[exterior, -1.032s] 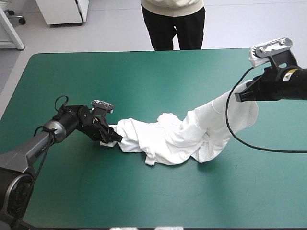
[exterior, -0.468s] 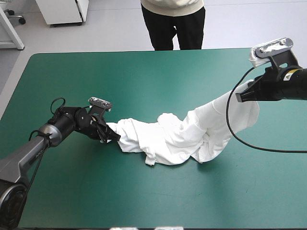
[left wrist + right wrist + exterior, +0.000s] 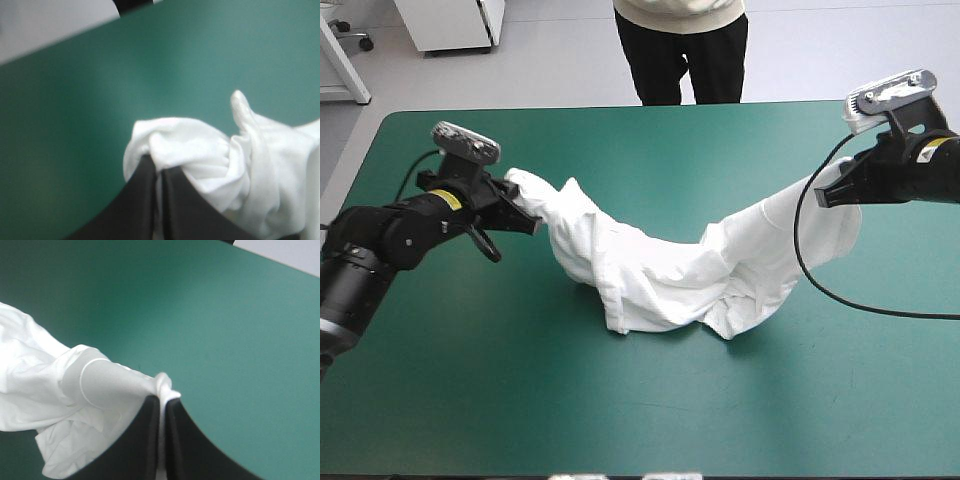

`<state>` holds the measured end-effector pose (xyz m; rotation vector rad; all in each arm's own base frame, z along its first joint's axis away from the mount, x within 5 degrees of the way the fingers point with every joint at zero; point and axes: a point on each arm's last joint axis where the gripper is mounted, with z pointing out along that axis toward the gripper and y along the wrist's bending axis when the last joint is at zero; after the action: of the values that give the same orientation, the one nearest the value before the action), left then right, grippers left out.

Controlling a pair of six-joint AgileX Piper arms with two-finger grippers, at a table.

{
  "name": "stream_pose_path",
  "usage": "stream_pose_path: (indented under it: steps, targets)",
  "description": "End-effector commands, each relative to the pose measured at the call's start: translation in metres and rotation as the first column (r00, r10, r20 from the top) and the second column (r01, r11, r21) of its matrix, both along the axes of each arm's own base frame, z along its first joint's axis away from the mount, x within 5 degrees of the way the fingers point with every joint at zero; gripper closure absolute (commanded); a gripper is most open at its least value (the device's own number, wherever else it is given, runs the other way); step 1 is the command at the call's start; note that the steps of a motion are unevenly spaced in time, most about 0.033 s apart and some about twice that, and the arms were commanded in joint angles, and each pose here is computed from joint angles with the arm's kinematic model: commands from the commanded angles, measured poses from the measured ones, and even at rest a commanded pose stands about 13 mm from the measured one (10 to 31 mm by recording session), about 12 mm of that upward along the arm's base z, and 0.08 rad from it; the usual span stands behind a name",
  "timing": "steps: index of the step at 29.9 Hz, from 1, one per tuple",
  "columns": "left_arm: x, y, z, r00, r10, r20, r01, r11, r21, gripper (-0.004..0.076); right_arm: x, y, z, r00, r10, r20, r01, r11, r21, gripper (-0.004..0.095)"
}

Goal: Fold the cloth

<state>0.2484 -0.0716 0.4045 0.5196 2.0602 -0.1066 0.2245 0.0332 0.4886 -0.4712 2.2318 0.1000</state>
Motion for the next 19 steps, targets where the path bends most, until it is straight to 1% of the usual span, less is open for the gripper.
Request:
stream_pose_path:
  steps: [1, 6, 9, 15, 19]
  targets:
    - [-0.022, 0.007, 0.076, 0.964, 0.020, 0.266, -0.003, 0.998, -0.065, 0.0733, -0.016, 0.000, 0.038, 0.981, 0.006, 0.194, -0.010, 1.000, 0.020, 0.0923]
    - [-0.039, 0.011, 0.126, 0.924, 0.016, 0.383, 0.011, 0.998, -0.068, 0.0733, -0.035, -0.002, 0.073, 0.945, 0.011, 0.327, -0.018, 1.000, 0.019, 0.0923]
    - [-0.053, 0.016, 0.154, 0.880, 0.022, 0.474, 0.008, 0.998, -0.061, 0.0733, -0.051, -0.003, 0.095, 0.910, 0.011, 0.415, -0.020, 1.000, 0.018, 0.0923]
    - [-0.089, 0.029, 0.205, 0.778, 0.052, 0.626, -0.015, 0.998, -0.064, 0.0733, -0.087, -0.006, 0.134, 0.817, 0.004, 0.577, -0.026, 0.999, 0.030, 0.0923]
    - [-0.117, 0.037, 0.232, 0.710, 0.059, 0.702, -0.020, 0.998, -0.063, 0.0733, -0.117, -0.008, 0.157, 0.733, 0.000, 0.680, -0.036, 0.999, 0.040, 0.0923]
